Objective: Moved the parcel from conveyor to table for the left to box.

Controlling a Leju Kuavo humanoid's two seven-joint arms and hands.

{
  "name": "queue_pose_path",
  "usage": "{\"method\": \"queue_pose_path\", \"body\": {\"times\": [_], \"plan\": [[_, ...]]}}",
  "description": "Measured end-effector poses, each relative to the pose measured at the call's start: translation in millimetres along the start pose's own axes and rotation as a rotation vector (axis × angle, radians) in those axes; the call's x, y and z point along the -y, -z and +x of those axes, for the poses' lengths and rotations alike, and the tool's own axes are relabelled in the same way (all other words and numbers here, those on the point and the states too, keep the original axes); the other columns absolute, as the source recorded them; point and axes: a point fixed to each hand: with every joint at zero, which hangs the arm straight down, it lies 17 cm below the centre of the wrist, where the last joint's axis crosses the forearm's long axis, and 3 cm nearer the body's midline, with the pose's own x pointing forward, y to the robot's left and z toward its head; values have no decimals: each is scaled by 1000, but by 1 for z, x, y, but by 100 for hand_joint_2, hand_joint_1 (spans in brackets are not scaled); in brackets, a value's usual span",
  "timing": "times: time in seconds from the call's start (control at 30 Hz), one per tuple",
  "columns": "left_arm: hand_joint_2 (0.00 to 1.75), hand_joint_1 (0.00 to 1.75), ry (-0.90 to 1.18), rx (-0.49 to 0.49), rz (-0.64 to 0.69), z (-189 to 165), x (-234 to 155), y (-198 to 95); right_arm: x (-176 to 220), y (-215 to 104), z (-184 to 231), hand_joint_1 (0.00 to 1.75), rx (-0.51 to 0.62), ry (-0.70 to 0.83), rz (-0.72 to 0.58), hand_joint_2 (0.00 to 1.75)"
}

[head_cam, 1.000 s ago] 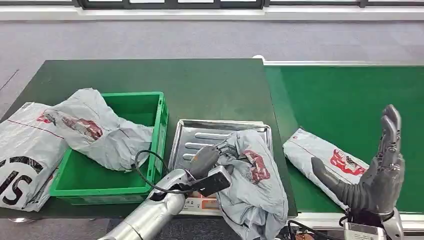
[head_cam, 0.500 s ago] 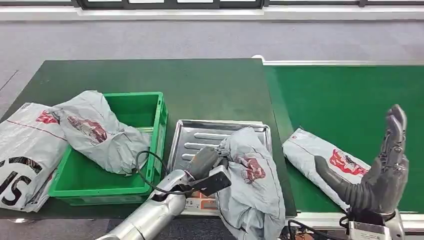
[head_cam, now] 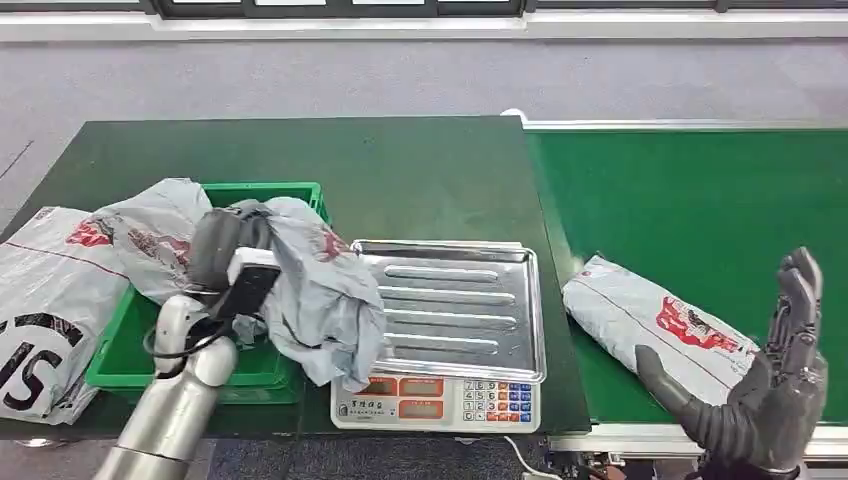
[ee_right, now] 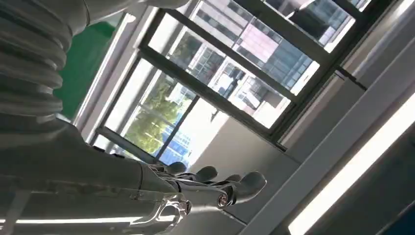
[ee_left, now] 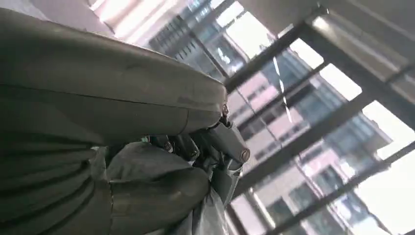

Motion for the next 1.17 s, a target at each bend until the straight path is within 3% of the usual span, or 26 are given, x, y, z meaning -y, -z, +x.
{"method": "queue_pose_path", "body": {"times": [0.17,0.37,0.67,0.9,0.93,0.97,1.17], "plan": [[175,175,-9,-28,121,-26,-57,-5,10,-8,3,0,-13,-1,-9,175],[175,175,-14,-59,171,-40,-85,-16,16,-12,6,0,-20,-1,-11,175],[175,175,55,-115,160,-66,-95,-31,20,-16,5,0,-37,-1,-8,175],[175,175,185,-206,54,-106,-70,-46,18,-13,5,0,-33,7,-5,175],[175,0,190,-218,32,-113,-63,-48,19,-12,5,0,-32,5,-9,175],[0,0,191,-231,12,-121,-56,-50,19,-11,5,0,-30,3,-12,175],[0,0,155,-281,0,-141,-41,-57,19,-8,3,0,-33,-18,-13,175]]}}
